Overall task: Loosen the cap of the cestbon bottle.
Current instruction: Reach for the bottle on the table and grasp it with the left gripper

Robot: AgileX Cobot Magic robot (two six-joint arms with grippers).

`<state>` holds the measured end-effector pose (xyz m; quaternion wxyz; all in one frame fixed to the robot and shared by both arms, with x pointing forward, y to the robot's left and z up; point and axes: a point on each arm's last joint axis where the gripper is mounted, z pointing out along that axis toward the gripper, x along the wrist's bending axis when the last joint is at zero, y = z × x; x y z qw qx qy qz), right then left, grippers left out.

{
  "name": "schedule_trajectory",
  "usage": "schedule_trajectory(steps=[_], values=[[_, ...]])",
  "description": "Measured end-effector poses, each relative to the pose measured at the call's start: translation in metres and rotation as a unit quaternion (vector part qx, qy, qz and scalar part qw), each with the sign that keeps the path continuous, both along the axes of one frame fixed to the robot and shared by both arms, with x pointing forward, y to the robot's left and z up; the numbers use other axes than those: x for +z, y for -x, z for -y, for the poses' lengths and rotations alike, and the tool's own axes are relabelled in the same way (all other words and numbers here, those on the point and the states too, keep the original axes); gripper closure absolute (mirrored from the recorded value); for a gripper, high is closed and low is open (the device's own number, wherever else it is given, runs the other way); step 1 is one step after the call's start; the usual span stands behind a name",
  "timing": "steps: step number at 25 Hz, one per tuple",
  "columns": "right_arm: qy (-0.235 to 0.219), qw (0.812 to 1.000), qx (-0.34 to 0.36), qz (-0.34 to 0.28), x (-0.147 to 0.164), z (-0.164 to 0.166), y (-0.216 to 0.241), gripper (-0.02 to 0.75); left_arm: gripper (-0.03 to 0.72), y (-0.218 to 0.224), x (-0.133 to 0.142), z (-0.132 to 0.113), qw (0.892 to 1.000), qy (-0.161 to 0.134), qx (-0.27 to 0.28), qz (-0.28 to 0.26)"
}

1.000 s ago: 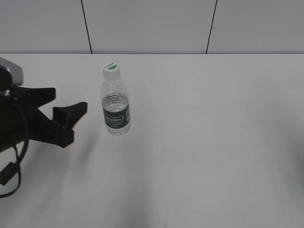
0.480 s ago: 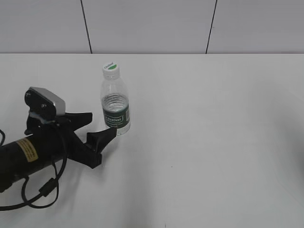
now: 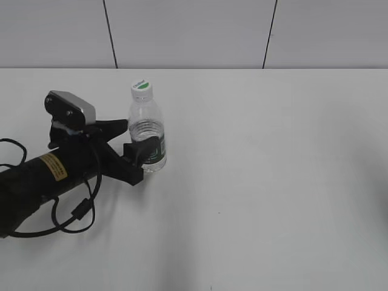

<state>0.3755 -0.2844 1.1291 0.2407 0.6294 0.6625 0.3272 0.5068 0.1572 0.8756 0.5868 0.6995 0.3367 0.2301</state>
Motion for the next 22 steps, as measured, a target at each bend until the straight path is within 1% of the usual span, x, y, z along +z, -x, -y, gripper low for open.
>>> schedule_trajectory(steps=[2,5,10,14,22], values=[[0.0,1.0,0.0,0.0,0.0,0.0,0.0,0.279,0.19,-0.007,0.005,0.004,1.0,0.005,-0.006,0.015],[0.0,1.0,0.0,0.0,0.0,0.0,0.0,0.279,0.19,-0.017,0.007,0.009,1.0,0.0,-0.012,0.023],[0.0,1.0,0.0,0.0,0.0,0.0,0.0,0.279,0.19,-0.02,-0.01,0.011,1.0,0.0,-0.014,0.01],[-0.001,1.0,0.0,0.002,0.0,0.0,0.0,0.279,0.19,-0.024,-0.026,0.013,1.0,-0.006,-0.017,-0.005],[-0.001,1.0,-0.001,0.009,0.001,0.0,-0.001,0.279,0.19,-0.031,-0.032,0.018,1.0,-0.006,-0.027,-0.001]])
